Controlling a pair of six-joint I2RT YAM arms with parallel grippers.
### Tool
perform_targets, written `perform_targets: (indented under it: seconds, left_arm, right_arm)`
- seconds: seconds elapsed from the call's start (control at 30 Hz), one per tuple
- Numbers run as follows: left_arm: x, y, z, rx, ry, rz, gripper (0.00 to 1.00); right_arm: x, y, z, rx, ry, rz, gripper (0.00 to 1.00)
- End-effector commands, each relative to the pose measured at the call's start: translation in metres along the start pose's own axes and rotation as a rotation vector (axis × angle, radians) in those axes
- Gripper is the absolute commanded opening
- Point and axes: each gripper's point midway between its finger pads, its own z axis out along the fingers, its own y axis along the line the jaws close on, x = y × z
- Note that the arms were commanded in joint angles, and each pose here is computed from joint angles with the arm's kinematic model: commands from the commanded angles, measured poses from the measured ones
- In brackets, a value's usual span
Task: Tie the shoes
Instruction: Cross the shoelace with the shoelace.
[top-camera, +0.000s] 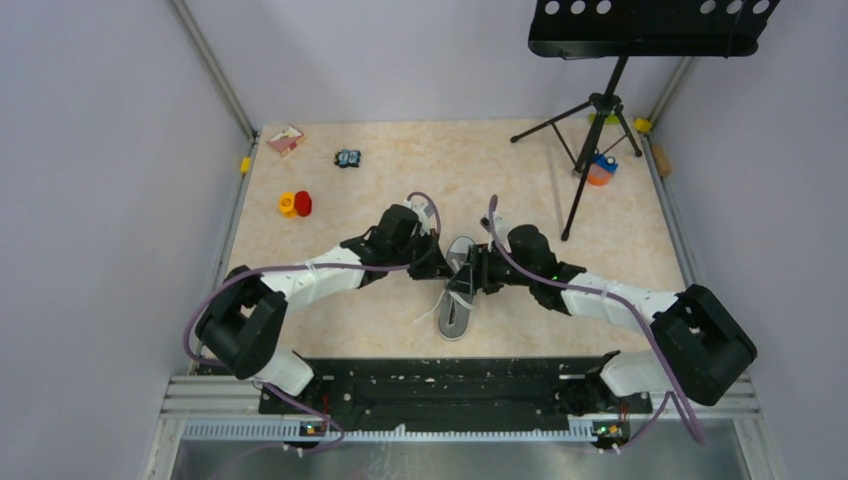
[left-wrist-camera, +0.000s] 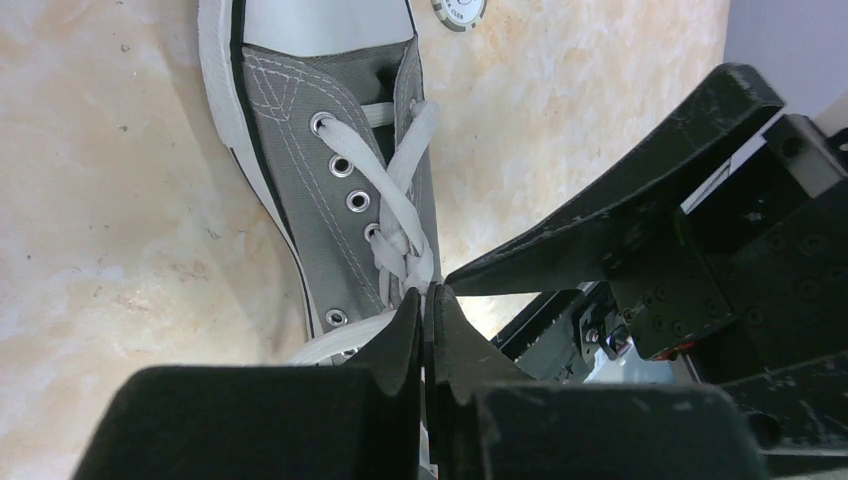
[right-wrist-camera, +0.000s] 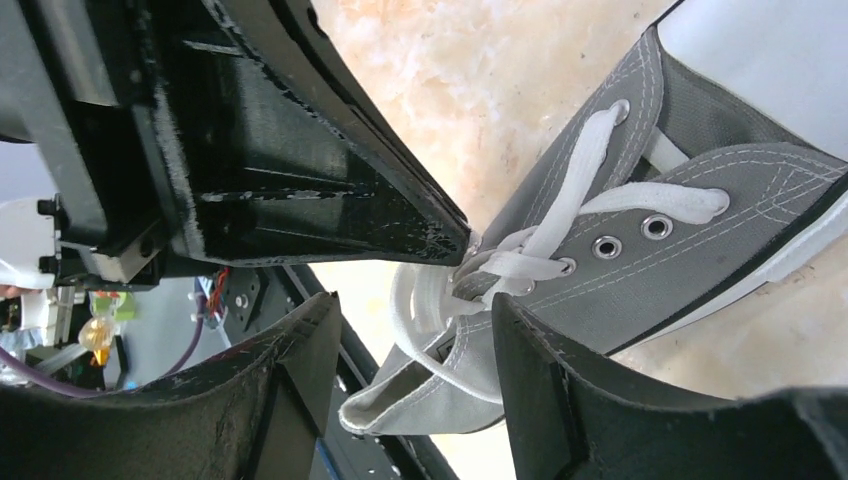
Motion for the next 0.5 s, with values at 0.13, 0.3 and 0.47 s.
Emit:
perform_targets:
  seconds: [0.13,0.3,0.47]
  left_arm:
    - [-0.0118,-0.0125,-0.0005,0.027,-0.033,0.028,0.00]
    - [-0.0114,-0.0126,0.0005,0.028,-0.028,0.027,0.00]
    - [-0.0110,-0.0132,0.0003,0.028,-0.026,0.031,0.00]
  right_arm:
    - [-0.0152,0.0085,0.0083,-0.045,-0.016,-0.043,0.51]
    - [-0.0139,0.0075,0.0098,-0.046,-0.011,-0.043,0.47]
    - [-0.0151,0.0097,0.0117,-0.057,-0.012,-0.046,0.46]
